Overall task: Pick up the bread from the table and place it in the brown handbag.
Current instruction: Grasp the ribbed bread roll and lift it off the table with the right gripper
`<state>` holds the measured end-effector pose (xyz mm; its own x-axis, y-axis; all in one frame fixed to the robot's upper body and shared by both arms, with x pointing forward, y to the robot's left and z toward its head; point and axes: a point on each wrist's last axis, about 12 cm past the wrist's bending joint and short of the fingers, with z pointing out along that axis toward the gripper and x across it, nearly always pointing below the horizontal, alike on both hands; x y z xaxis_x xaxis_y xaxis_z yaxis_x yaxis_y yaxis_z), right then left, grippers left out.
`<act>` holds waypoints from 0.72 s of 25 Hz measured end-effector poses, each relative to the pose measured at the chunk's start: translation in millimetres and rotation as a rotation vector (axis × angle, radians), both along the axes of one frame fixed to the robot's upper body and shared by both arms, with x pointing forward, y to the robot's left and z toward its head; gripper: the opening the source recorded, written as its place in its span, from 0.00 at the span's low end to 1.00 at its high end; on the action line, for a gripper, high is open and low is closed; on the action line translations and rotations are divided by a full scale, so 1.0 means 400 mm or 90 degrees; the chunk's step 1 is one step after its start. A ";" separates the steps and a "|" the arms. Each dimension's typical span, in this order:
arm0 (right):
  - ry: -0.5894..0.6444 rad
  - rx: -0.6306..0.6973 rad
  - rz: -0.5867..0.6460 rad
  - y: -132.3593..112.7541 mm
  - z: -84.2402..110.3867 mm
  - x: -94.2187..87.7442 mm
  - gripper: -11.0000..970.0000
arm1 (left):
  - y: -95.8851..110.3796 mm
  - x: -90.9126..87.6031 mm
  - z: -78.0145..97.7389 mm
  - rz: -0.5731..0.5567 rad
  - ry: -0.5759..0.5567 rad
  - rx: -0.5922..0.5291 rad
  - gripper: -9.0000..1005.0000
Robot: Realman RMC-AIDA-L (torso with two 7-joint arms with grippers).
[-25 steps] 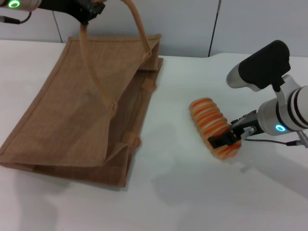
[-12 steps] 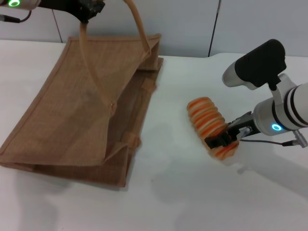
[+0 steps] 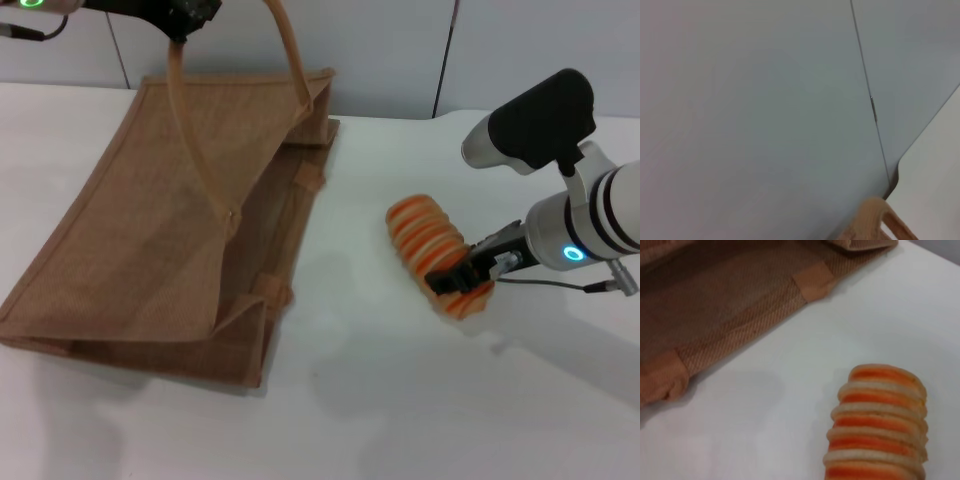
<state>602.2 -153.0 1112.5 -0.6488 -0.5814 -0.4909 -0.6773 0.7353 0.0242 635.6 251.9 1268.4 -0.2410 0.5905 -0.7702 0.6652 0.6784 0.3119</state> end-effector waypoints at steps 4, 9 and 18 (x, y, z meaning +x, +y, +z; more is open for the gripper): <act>-0.013 0.003 0.008 0.011 0.013 0.007 0.67 | -0.006 0.001 0.005 -0.005 -0.003 -0.002 0.13; -0.038 0.017 0.018 0.027 0.044 0.014 0.62 | -0.040 0.008 0.021 -0.026 -0.012 0.003 0.13; -0.077 0.045 0.058 0.071 0.108 0.005 0.54 | -0.081 0.017 0.043 -0.049 -0.024 0.005 0.13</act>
<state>604.2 -124.8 1155.7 -0.5293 -0.5963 -0.6036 -0.7417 0.6706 -0.0120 642.3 219.7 1285.5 -0.1658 0.6120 -0.7733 0.7026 0.6236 0.3429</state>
